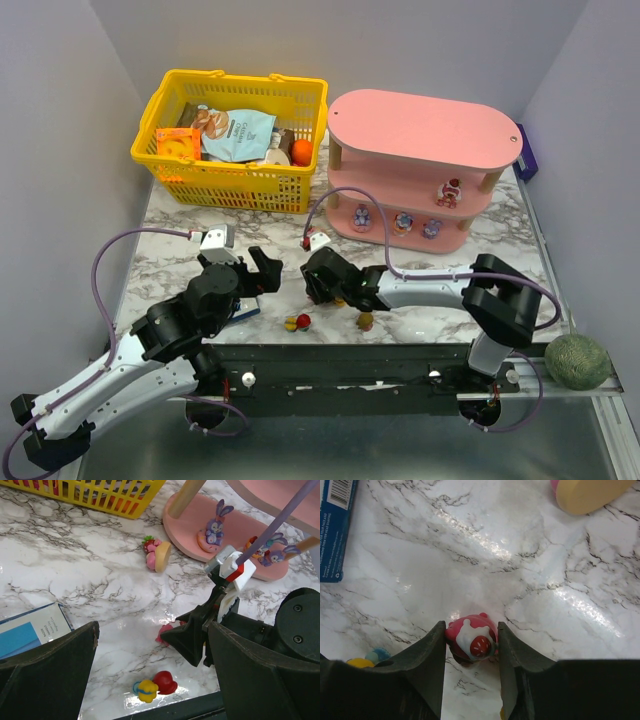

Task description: Place and organize the plastic toys onto the shelf

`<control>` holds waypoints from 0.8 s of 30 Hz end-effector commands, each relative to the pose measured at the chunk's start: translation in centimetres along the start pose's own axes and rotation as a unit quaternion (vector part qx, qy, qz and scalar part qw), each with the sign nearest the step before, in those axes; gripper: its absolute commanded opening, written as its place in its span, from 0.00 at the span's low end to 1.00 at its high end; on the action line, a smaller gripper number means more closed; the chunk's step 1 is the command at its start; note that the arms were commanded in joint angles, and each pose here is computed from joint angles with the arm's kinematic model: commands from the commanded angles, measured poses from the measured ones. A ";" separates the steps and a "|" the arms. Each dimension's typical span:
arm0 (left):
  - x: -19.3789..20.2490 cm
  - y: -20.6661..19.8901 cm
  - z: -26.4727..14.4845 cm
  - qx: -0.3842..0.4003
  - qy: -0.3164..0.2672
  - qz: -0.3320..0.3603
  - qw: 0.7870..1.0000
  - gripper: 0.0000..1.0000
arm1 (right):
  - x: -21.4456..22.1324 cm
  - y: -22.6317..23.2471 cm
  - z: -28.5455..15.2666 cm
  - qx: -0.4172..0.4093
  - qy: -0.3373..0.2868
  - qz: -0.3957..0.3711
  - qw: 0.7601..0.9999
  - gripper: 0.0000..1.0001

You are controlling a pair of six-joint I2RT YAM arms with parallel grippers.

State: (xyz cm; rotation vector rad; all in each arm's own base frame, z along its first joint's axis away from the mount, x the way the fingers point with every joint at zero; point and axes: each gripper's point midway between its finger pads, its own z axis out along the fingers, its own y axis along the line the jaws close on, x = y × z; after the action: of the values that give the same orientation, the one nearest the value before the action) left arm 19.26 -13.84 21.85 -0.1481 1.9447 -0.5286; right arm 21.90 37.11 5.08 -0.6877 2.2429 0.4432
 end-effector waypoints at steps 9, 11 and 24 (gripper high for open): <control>-0.7 0.6 -0.2 -0.013 -0.013 -0.001 1.000 0.99 | -9.5 -4.4 -8.2 0.101 -0.096 0.012 0.990 0.21; -0.7 0.6 -0.2 -0.012 -0.014 -0.002 1.000 0.99 | -10.5 -5.6 -9.2 0.121 -0.107 0.023 0.987 0.21; -0.5 0.6 -0.1 -0.010 -0.013 -0.001 1.000 0.99 | -15.4 -18.0 -16.3 0.250 -0.168 0.117 0.946 0.21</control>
State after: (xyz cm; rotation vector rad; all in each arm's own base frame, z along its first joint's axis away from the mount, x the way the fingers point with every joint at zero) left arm 19.21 -13.76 22.02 -0.1509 1.9382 -0.5352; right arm 31.39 22.98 22.95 -0.1552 2.0305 0.1621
